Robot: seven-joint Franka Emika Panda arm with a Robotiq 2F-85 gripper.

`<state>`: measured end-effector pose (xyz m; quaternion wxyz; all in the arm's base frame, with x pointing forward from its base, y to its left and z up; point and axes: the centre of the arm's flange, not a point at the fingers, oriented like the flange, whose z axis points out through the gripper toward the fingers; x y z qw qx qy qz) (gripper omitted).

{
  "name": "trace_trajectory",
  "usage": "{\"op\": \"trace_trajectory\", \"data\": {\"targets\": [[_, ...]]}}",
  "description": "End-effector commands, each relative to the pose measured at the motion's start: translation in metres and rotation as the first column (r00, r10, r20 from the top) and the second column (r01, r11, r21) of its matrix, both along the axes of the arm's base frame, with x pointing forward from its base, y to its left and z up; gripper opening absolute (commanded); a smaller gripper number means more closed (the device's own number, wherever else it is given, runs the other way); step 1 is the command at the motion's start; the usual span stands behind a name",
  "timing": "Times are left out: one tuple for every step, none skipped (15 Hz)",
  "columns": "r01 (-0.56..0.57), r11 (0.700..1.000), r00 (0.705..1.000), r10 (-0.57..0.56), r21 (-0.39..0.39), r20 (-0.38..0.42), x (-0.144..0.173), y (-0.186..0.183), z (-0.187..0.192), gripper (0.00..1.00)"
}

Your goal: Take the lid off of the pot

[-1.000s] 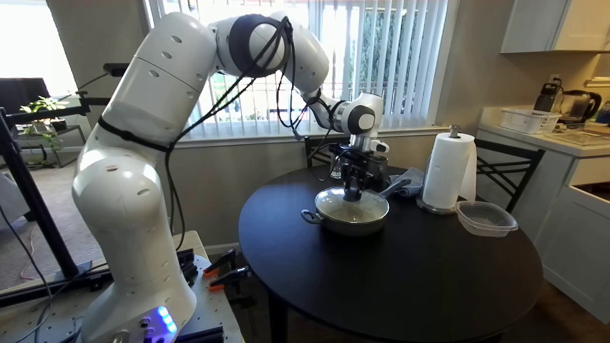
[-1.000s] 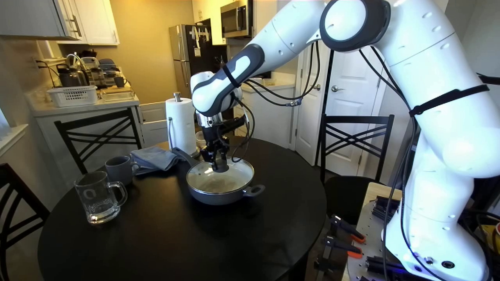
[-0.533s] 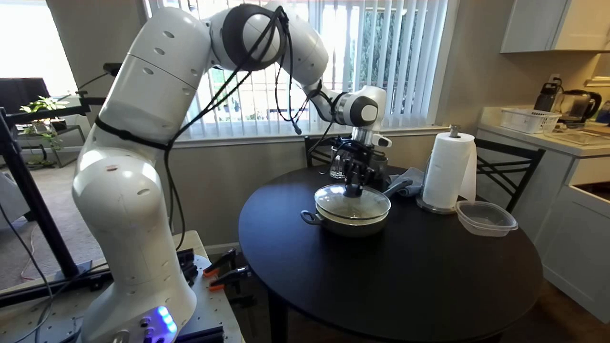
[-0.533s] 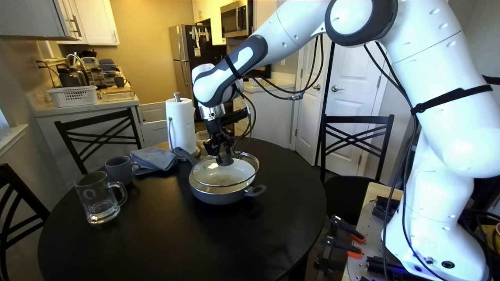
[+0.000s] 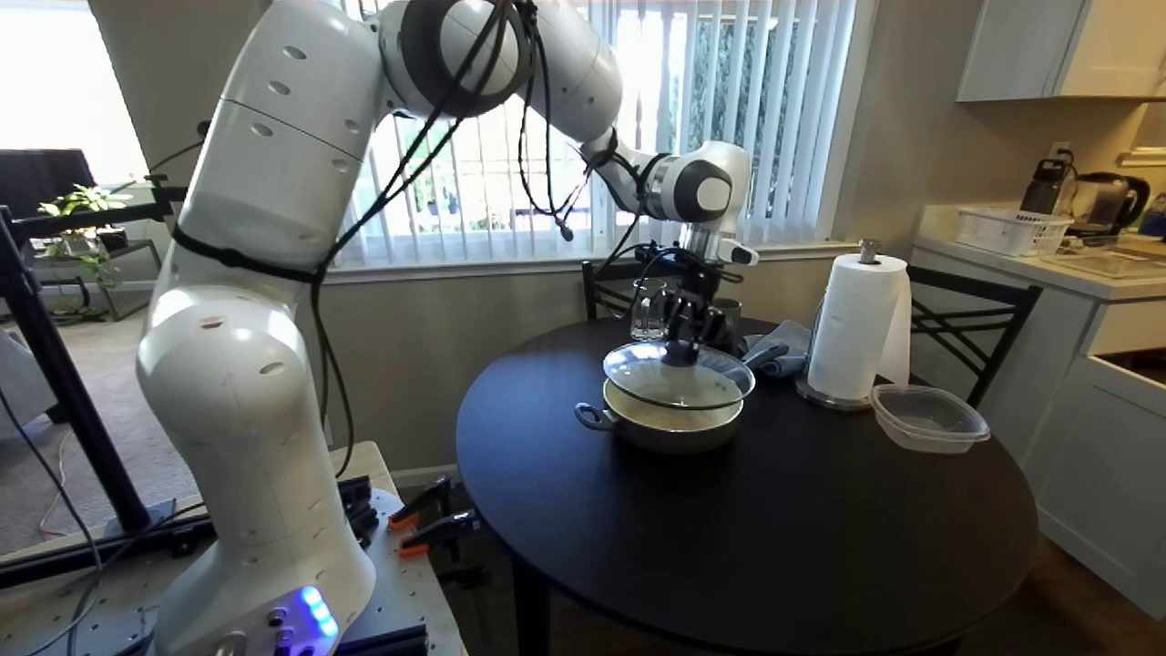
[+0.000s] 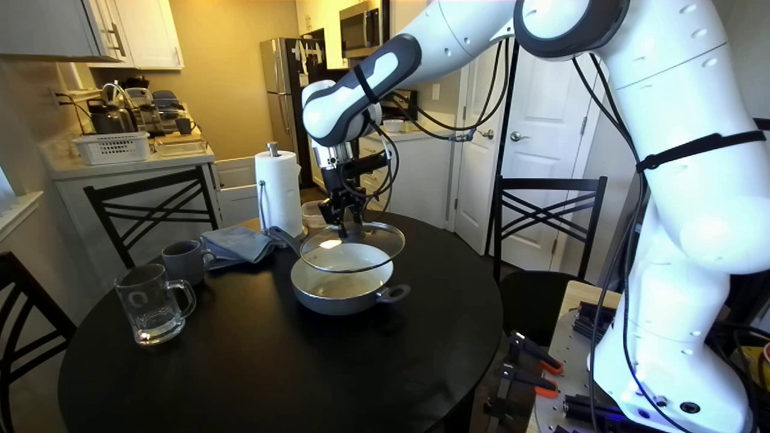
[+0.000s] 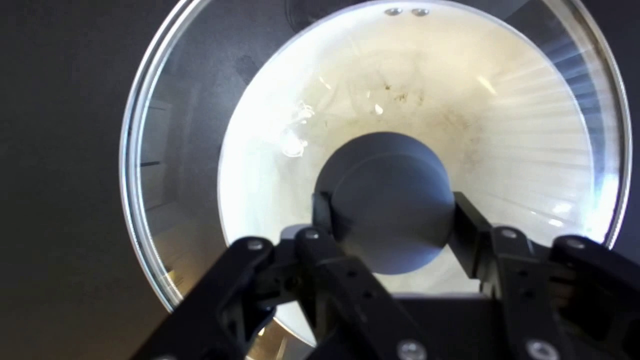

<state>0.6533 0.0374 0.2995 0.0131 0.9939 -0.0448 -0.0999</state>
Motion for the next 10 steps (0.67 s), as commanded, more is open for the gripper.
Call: {"op": "trace_trajectory", "data": {"targets": [[0.135,0.99,0.991,-0.135,0.04,-0.002,-0.047,-0.041,0.009,0.33],[0.18,0.983,0.984,-0.18,0.047,-0.006,-0.06,-0.054,0.007,0.33],[0.226,0.973,0.974,-0.226,0.056,-0.004,-0.075,-0.067,0.006,0.33],[0.271,0.961,0.963,-0.271,0.063,0.001,-0.091,-0.079,0.006,0.33],[0.316,0.946,0.948,-0.317,0.067,0.01,-0.107,-0.091,0.007,0.33],[0.353,0.933,0.935,-0.355,0.069,0.017,-0.121,-0.101,0.01,0.33],[0.387,0.92,0.921,-0.389,0.067,0.028,-0.135,-0.109,0.012,0.33],[0.414,0.908,0.908,-0.416,0.063,0.035,-0.146,-0.115,0.015,0.33],[0.436,0.898,0.898,-0.438,0.057,0.039,-0.157,-0.12,0.017,0.33],[0.457,0.888,0.887,-0.459,0.053,0.038,-0.168,-0.124,0.018,0.33]]}}
